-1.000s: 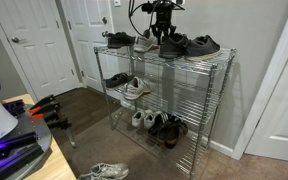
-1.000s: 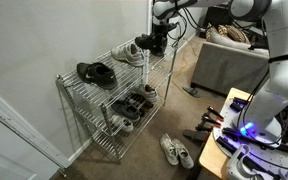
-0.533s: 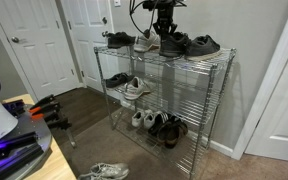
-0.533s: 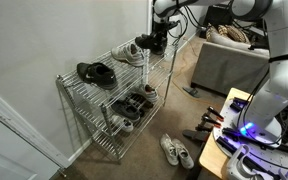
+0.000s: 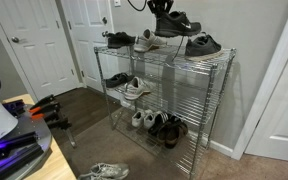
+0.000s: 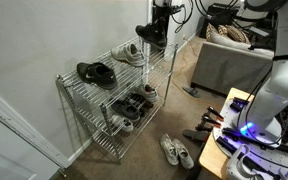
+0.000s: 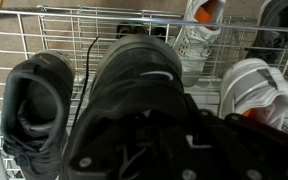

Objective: Pick up the black nike sneaker on the top shoe rack to the right and move it to the left side of the top shoe rack next to the other nike sneaker

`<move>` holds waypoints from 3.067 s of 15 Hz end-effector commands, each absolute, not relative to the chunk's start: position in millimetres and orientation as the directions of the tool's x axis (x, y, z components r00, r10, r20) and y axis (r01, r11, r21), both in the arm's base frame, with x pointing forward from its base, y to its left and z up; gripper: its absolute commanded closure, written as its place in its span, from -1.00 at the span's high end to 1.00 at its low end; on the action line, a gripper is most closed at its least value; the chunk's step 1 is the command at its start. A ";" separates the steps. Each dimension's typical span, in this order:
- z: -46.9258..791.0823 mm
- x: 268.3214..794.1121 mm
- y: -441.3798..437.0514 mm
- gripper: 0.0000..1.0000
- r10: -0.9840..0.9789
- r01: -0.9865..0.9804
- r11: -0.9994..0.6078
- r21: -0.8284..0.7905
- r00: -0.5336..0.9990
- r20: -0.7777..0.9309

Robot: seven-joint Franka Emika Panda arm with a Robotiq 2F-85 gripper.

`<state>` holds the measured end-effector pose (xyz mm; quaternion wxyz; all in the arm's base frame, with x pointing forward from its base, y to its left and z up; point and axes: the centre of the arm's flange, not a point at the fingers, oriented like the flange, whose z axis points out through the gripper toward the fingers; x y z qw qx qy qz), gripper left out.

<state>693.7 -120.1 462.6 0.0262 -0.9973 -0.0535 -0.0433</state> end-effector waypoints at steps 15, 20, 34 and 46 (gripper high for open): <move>532.3 638.7 155.3 -0.90 0.331 0.340 -0.938 -0.068 0.937 0.115; 517.0 641.6 194.6 -0.90 0.310 0.322 -0.944 -0.074 0.940 0.141; 410.5 692.6 271.2 -0.91 0.311 0.311 -0.950 -0.007 0.950 0.041; 409.1 704.7 277.6 0.13 0.301 0.293 -0.954 0.071 0.940 0.160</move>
